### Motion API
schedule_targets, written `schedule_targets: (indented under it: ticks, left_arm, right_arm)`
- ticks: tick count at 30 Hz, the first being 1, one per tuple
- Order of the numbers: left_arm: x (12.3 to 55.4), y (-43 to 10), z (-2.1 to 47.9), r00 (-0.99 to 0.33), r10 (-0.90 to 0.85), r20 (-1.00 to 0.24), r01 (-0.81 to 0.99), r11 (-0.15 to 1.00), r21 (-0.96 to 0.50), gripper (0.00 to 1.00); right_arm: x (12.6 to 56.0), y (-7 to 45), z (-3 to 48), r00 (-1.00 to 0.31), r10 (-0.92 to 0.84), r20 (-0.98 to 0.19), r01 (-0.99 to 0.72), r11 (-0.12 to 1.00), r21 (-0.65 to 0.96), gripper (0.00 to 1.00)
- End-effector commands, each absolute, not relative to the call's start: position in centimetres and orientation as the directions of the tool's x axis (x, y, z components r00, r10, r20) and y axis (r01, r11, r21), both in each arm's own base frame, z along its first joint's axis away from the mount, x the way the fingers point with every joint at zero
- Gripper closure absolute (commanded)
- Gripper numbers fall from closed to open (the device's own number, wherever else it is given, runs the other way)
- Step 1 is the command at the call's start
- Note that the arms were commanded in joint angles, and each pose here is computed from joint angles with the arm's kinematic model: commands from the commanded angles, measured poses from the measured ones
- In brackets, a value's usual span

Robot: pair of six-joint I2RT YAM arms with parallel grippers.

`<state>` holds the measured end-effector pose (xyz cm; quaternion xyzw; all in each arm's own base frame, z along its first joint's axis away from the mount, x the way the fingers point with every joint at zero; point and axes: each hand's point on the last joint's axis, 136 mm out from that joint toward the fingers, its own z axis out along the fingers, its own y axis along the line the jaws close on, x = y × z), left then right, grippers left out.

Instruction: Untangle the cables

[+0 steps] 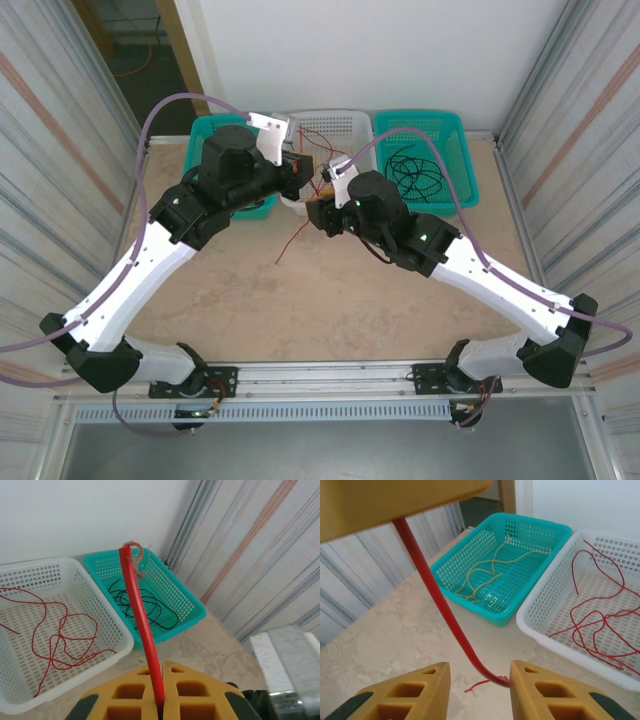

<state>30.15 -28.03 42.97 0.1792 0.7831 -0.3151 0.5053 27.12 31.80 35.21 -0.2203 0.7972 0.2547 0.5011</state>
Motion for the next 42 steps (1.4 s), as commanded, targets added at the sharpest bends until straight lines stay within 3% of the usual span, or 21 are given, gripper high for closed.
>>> schedule_targets:
  ticks: [1,5,8,12,14,21,25,34,42]
  left_arm:
    - [30.1,-27.9,44.4,-0.382,-0.036,-0.924,0.610,0.741,-0.281,1.00]
    - [29.8,-28.3,44.5,-0.393,-0.046,-0.919,0.625,0.720,-0.303,1.00]
    - [29.7,-28.4,44.6,-0.396,-0.051,-0.917,0.631,0.710,-0.312,1.00]
    - [29.9,-28.0,44.4,-0.394,-0.050,-0.918,0.613,0.729,-0.303,0.99]
    - [30.0,-27.8,44.3,-0.393,-0.058,-0.918,0.604,0.736,-0.305,0.75]
    - [30.9,-25.3,43.4,-0.431,-0.167,-0.887,0.541,0.739,-0.402,0.29]
    - [31.6,-23.2,41.9,-0.458,-0.229,-0.859,0.484,0.747,-0.456,0.30]
    - [31.9,-24.6,38.3,-0.517,-0.291,-0.805,0.569,0.586,-0.577,0.32]
    - [33.1,-25.9,35.8,-0.575,-0.258,-0.776,0.554,0.575,-0.602,0.40]
  right_arm:
    - [27.0,31.6,37.4,-0.348,-0.081,-0.934,-0.613,0.773,0.162,0.60]
    - [27.1,31.9,37.4,-0.345,-0.081,-0.935,-0.616,0.771,0.160,0.71]
    - [27.3,31.9,37.5,-0.342,-0.075,-0.937,-0.608,0.778,0.159,0.89]
    - [27.2,31.9,38.3,-0.331,-0.056,-0.942,-0.617,0.768,0.171,1.00]
    - [27.1,31.6,38.7,-0.329,-0.037,-0.944,-0.615,0.766,0.185,1.00]
    - [27.8,29.7,39.9,-0.379,0.082,-0.922,-0.611,0.726,0.316,1.00]
    - [28.1,28.6,40.4,-0.408,0.147,-0.901,-0.602,0.699,0.386,1.00]
    - [29.9,26.8,42.2,-0.417,0.244,-0.875,-0.592,0.658,0.466,1.00]
    - [33.6,25.7,42.9,-0.372,0.259,-0.892,-0.545,0.717,0.435,1.00]
